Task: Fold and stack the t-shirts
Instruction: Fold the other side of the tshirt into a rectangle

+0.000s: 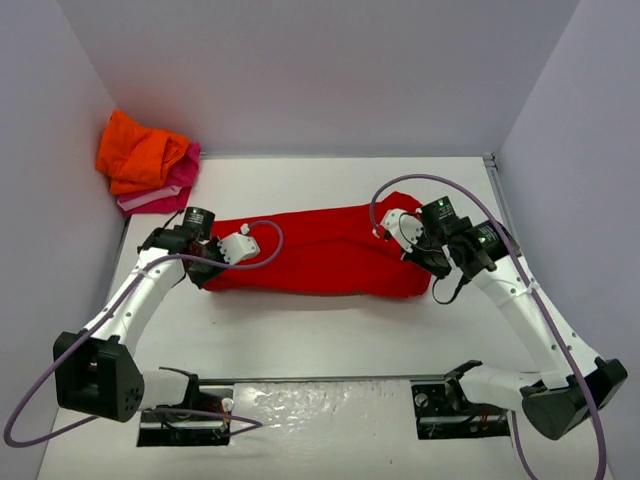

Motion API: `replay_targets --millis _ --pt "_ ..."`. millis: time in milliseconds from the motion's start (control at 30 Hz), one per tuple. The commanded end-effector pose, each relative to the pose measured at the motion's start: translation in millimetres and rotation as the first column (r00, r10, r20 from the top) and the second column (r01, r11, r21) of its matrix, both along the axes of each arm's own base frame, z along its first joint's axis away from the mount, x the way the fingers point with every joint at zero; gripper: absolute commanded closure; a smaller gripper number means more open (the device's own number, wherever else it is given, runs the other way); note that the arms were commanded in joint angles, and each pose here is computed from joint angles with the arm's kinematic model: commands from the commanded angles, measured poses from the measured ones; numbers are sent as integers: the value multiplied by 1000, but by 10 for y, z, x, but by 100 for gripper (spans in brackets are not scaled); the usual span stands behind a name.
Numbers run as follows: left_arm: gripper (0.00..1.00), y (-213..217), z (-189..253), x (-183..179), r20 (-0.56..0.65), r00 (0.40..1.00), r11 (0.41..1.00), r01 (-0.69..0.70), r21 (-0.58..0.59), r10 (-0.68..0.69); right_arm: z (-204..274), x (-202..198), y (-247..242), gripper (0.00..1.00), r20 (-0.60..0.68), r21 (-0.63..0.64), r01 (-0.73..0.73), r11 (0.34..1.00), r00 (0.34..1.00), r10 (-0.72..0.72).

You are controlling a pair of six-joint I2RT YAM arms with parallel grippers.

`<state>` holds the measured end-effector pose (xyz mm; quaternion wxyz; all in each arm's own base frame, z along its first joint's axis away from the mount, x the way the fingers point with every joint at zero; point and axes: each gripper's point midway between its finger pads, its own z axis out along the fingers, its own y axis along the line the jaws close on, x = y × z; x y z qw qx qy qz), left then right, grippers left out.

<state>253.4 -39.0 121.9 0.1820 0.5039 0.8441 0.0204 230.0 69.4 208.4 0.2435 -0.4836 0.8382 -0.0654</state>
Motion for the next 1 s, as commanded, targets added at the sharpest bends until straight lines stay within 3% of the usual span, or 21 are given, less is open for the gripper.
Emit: replay_targets --millis 0,267,633,967 --pt "100 100 349 598 162 987 1000 -14 -15 16 336 617 -119 100 185 -124 42 991 983 -18" --pt "100 285 466 1202 187 982 1000 -28 -7 29 485 1309 -204 100 253 -180 127 975 964 -79" --pt "100 175 393 1798 189 982 1000 -9 -18 13 256 1924 -166 100 251 -237 193 952 959 -132" --pt "100 40 95 2223 142 990 1000 5 -3 -5 -345 2432 -108 100 167 -320 201 926 974 -153"
